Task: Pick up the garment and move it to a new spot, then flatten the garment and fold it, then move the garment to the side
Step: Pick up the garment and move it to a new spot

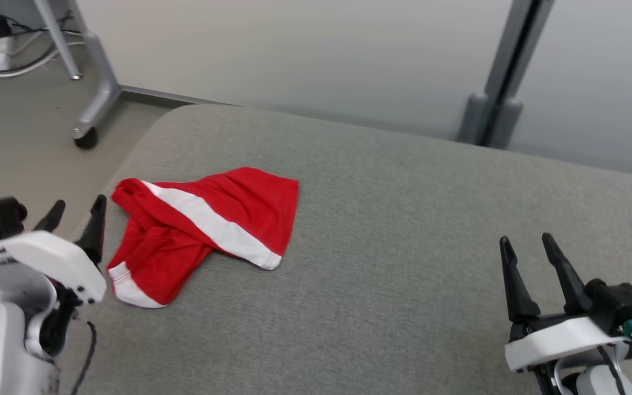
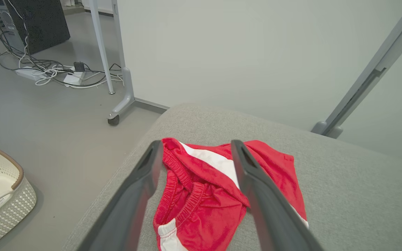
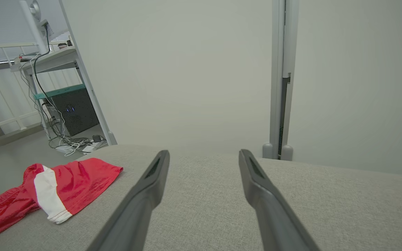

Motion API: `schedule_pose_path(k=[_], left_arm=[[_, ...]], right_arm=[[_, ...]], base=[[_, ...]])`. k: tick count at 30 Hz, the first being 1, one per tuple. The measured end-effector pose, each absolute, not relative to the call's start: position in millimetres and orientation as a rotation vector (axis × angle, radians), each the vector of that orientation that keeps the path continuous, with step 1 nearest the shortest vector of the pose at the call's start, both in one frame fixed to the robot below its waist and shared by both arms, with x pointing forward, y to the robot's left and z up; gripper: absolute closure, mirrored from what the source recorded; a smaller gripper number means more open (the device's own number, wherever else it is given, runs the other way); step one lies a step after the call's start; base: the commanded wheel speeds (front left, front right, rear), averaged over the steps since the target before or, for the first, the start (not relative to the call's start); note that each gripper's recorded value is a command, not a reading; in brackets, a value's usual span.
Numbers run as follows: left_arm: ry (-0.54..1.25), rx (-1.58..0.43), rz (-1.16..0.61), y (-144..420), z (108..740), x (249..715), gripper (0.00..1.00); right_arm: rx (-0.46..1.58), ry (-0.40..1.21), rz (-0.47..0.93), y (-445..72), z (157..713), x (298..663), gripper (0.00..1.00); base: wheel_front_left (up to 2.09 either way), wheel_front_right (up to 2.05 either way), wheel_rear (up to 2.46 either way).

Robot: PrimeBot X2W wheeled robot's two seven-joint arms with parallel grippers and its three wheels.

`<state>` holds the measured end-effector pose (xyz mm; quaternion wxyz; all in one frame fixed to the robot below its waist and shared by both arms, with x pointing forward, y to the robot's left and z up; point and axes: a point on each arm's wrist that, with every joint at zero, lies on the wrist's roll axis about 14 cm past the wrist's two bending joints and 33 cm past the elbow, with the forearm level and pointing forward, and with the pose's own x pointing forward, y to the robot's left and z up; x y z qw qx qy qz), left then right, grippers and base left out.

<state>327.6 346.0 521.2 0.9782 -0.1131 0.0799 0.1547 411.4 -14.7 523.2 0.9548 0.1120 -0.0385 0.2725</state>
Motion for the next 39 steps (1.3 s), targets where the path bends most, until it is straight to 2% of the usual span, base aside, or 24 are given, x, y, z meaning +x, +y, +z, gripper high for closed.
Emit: schedule_pose_path(k=[5,12,20,24,25,26,27,29,30,39], left_arm=[[0.332,-0.278,0.244,340.7,498.5,380.1,0.0],[0.567,-0.304,0.179,320.9,441.9,421.2,0.0],[0.845,-0.364,0.125,281.1,357.9,419.3,0.0],[0.924,-0.371,0.113,275.3,340.8,415.4,0.0],[0.927,-0.374,0.11,274.4,340.1,415.8,0.23],[0.922,-0.373,0.111,275.2,340.8,416.2,0.64],[0.913,-0.372,0.115,276.5,341.5,416.1,0.9],[0.889,-0.363,0.122,280.8,344.8,416.5,0.9],[0.879,-0.353,0.122,281.9,346.4,416.3,1.0],[0.678,-0.231,0.049,283.0,399.4,433.0,1.0]], right_arm=[[0.228,-0.071,0.492,-37.1,514.2,431.2,0.0],[0.224,-0.041,0.413,-65.6,495.2,450.0,0.0],[0.214,0.004,0.333,-95.1,472.6,458.3,0.0],[0.207,0.013,0.307,-105.3,468.3,459.3,0.0],[0.206,0.014,0.304,-106.7,467.9,459.2,0.0],[0.206,0.013,0.303,-107.2,468.3,459.4,0.0],[0.205,0.011,0.302,-107.5,468.9,459.6,0.0],[0.204,0.009,0.302,-107.2,470.0,459.5,0.0],[0.205,0.007,0.305,-106.0,471.0,459.0,0.0],[0.205,-0.034,0.315,-102.2,492.2,445.3,0.0]], base=[[0.0,0.0,0.0],[0.0,0.0,0.0],[0.0,0.0,0.0],[0.0,0.0,0.0],[0.0,0.0,0.0],[0.0,0.0,0.0],[0.0,0.0,0.0],[0.0,0.0,0.0],[0.0,0.0,0.0],[0.0,0.0,0.0]])
